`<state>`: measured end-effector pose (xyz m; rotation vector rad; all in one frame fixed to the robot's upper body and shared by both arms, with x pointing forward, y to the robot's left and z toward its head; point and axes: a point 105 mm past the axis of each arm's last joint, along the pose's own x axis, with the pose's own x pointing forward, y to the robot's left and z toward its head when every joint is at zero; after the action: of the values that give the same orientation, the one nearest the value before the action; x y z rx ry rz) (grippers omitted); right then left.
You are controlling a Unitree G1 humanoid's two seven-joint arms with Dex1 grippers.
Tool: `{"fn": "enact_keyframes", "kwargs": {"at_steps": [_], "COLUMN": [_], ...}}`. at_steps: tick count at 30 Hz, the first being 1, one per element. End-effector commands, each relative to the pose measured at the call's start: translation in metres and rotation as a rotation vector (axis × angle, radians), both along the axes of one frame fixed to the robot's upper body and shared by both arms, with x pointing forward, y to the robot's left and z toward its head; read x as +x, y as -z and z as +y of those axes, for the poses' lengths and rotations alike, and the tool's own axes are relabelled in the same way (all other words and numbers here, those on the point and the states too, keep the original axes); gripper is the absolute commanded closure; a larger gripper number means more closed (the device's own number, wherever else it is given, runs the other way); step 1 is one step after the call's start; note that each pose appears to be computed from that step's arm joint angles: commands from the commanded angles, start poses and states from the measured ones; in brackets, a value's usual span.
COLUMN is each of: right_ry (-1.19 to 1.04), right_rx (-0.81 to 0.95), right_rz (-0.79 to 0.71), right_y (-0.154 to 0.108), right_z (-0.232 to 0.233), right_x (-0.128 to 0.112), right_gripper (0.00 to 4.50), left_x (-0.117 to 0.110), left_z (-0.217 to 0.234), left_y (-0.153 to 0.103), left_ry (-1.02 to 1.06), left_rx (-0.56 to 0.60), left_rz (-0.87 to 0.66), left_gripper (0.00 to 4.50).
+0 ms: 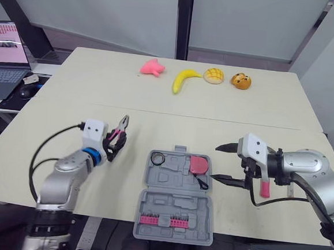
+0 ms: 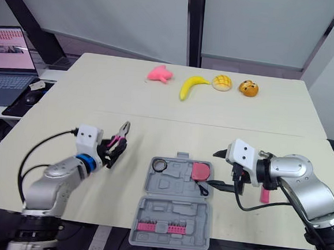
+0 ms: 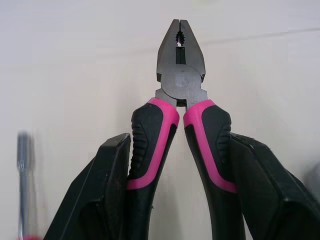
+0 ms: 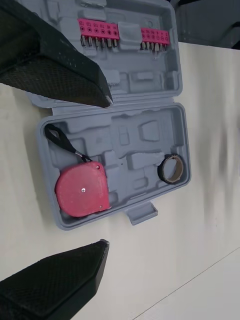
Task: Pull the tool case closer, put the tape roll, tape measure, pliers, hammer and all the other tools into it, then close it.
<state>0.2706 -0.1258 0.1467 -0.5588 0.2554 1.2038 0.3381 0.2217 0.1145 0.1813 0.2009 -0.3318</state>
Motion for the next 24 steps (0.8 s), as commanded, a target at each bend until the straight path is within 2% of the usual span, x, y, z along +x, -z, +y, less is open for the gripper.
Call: {"fn": "enact_keyframes", "kwargs": {"at_steps": [1, 4, 10, 12, 17, 24], "right_ry": [0.030, 0.093, 0.154, 0.162, 0.102, 0.057], "right_rx": [0.016, 0.002, -0.031, -0.048, -0.079, -0.103], "right_rz": [-0.062, -0.087, -0.075, -0.090, -0.094, -0.039], "right_y": [-0.014, -0.014, -0.013, -0.014, -0.015, 0.010], "right_z": [-0.003, -0.012, -0.027, -0.031, -0.021, 0.013], "right_x": [-0.002, -0.002, -0.012, -0.015, -0.029, -0.026], "right_gripper": [0.00, 0.00, 0.00, 0.00, 0.00, 0.00], "left_x": [-0.006, -0.015, -0.029, -0.031, -0.040, -0.045], "left_z": [-0.040, -0.075, -0.119, -0.128, -0.146, -0.154], "left_y": [-0.032, -0.032, -0.028, -0.027, -0.013, -0.006], "left_ry": [0.297, 0.576, 0.919, 0.989, 1.172, 1.228], "left_rx": [0.117, 0.217, 0.262, 0.275, 0.387, 0.457], "left_rz": [-0.107, -0.082, -0.015, 0.003, 0.084, 0.109], "left_gripper": [1.92, 1.92, 1.92, 1.92, 1.92, 1.92]}}
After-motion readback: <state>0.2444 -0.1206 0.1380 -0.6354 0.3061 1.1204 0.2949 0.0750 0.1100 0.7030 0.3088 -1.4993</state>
